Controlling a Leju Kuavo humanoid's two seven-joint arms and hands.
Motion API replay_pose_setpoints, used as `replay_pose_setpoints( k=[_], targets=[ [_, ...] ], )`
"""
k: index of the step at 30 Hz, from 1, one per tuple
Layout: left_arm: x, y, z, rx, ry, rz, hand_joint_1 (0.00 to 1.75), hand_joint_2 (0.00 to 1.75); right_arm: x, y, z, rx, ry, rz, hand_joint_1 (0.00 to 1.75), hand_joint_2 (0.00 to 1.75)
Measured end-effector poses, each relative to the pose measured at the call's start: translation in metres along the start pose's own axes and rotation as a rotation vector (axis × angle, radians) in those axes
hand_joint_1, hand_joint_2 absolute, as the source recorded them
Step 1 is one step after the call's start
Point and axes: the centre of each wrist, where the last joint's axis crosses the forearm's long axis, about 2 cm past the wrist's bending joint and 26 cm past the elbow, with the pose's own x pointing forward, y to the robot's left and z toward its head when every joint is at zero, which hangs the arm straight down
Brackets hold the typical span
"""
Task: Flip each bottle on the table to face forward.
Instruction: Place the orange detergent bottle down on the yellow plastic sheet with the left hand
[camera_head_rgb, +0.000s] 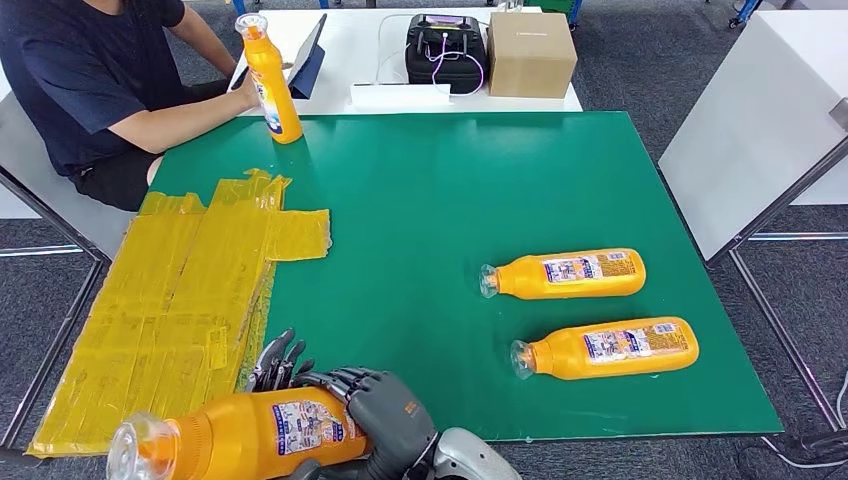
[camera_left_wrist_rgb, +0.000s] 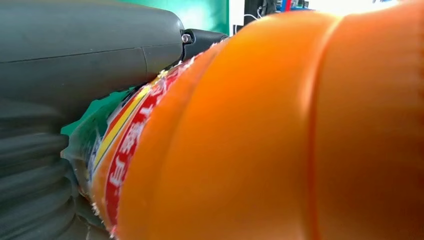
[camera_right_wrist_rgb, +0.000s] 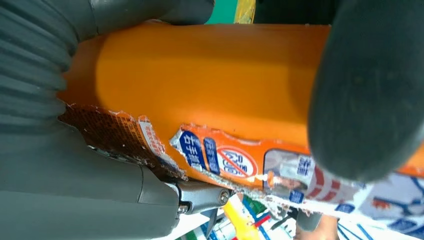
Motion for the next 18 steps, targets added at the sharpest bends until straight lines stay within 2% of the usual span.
replay_pose_setpoints(
  k=[4,8,18],
  targets=[
    [-0.0004,0.0003,0.0017,0.002,0.005,0.000,0.03,1.75,-0.0016,0.0021,-0.0014,0.015,0.002,0.003,1.75,1.75],
    [-0.0010,0.0008,0.0031,0.007,0.008,0.010,1.75,1.75,-0.0033,0.0036,-0.0030,0.031,0.001,0.007,1.75,1.75],
    [-0.0033,0.0048,0.0083,0.031,0.012,0.044,1.75,1.75,-0.0066,0.0096,-0.0049,0.059,0.006,0.006,1.75,1.75]
  ],
)
